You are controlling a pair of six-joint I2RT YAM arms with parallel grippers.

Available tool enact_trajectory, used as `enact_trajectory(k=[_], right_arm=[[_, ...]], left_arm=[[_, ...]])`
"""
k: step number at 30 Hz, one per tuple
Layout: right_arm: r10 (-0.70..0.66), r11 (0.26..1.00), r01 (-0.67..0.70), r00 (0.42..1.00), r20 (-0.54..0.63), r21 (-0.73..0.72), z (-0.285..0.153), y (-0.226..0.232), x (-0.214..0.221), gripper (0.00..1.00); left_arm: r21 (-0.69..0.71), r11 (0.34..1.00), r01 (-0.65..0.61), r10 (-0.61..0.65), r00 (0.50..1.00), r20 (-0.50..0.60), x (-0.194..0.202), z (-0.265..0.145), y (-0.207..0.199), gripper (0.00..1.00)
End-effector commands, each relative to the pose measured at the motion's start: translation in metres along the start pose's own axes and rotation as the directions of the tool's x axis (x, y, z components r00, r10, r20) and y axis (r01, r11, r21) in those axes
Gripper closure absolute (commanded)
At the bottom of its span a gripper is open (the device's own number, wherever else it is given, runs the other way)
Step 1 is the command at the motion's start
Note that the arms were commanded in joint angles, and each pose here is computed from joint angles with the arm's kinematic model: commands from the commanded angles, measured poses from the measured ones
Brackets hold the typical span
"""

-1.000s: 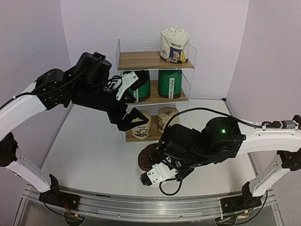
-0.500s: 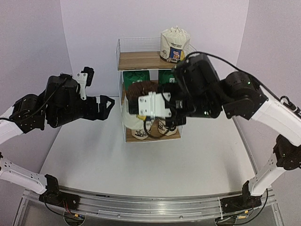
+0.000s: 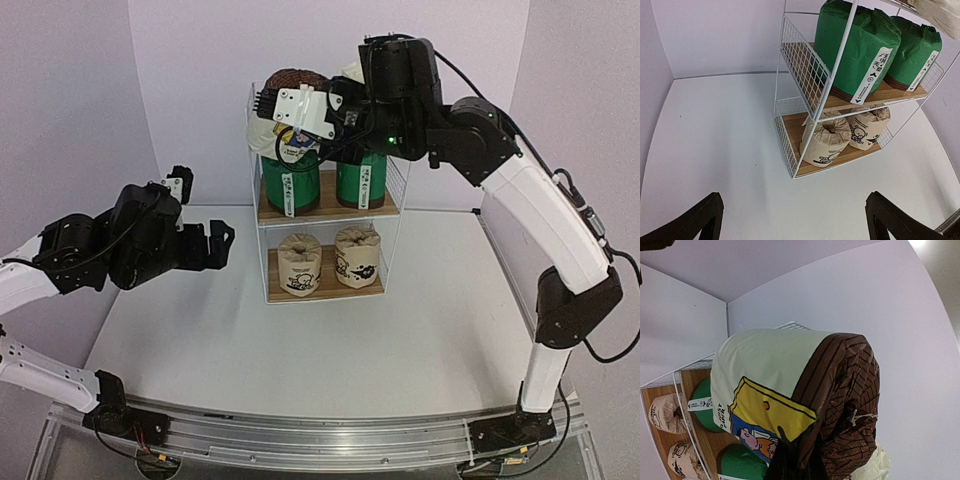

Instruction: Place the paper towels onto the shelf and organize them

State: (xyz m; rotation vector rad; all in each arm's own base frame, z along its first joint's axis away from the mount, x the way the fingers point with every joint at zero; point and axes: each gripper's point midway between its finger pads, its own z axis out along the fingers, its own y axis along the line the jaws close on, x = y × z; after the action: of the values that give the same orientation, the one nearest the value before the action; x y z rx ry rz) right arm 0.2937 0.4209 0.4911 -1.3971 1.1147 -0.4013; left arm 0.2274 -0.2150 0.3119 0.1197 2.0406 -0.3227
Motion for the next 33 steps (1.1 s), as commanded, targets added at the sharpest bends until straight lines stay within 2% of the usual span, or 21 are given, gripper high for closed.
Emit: enact_trajectory(k=[1,3,6,8,10,13,15,17,22,24,27,31,33], right_arm=[[0.009,0.99,-0.017,0.998,0.06,0.137,-0.001,-0.04,-0.012,1.0],[-0.031,0.988,0.022,0.998,0.057,0.153,0.003,-0.041,-0.014,1.0],[0.014,0.981,-0.024,0.999,0.05,0.192,0.002,-0.052,-0.013,1.0],[0.094,0.972,-0.11,0.992,0.089,0.208,-0.01,-0.063,-0.014,1.0],[0.222,0.952,-0.253,0.959,0.178,0.172,-0.022,-0.065,-0.02,1.0],[0.445,0.866,-0.494,0.83,0.336,0.073,-0.062,-0.079,-0.028,1.0],[0.579,0.776,-0.629,0.687,0.438,-0.039,-0.088,-0.082,-0.034,1.0],[0.678,0.688,-0.706,0.546,0.493,-0.165,-0.106,-0.074,-0.038,1.0],[0.839,0.474,-0.826,0.318,0.441,-0.306,-0.125,-0.06,-0.022,1.0],[0.877,0.389,-0.858,0.234,0.419,-0.336,-0.135,-0.057,-0.012,1.0],[0.922,0.248,-0.899,0.105,0.373,-0.36,-0.142,-0.044,0.008,1.0],[0.955,0.108,-0.912,-0.016,0.297,-0.397,-0.147,-0.019,0.026,1.0],[0.963,0.06,-0.909,-0.056,0.264,-0.412,-0.146,-0.008,0.03,1.0]], left_arm=[[0.008,0.999,0.047,-0.047,0.998,0.03,-0.005,-0.01,0.009,0.0],[0.022,0.998,0.053,-0.054,0.998,0.035,-0.006,-0.012,0.009,0.0],[0.051,0.997,0.066,-0.068,0.997,0.038,-0.007,-0.014,0.006,0.0],[0.102,0.992,0.078,-0.083,0.995,0.047,-0.01,-0.016,-0.002,0.0],[0.219,0.973,0.078,-0.092,0.994,0.055,-0.016,-0.022,-0.021,0.0],[0.483,0.874,0.057,-0.139,0.981,0.136,-0.045,-0.052,-0.06,0.0],[0.633,0.774,0.001,-0.169,0.964,0.206,-0.066,-0.079,-0.083,0.0],[0.722,0.689,-0.064,-0.194,0.944,0.268,-0.085,-0.101,-0.101,0.0],[0.847,0.448,-0.286,-0.186,0.897,0.401,-0.116,-0.157,-0.146,0.0],[0.846,0.409,-0.342,-0.17,0.882,0.439,-0.119,-0.165,-0.153,0.0],[0.833,0.404,-0.378,-0.156,0.869,0.47,-0.12,-0.17,-0.152,0.0],[0.842,0.35,-0.41,-0.15,0.863,0.482,-0.112,-0.18,-0.152,0.0],[0.848,0.337,-0.41,-0.152,0.865,0.478,-0.112,-0.182,-0.154,0.0]])
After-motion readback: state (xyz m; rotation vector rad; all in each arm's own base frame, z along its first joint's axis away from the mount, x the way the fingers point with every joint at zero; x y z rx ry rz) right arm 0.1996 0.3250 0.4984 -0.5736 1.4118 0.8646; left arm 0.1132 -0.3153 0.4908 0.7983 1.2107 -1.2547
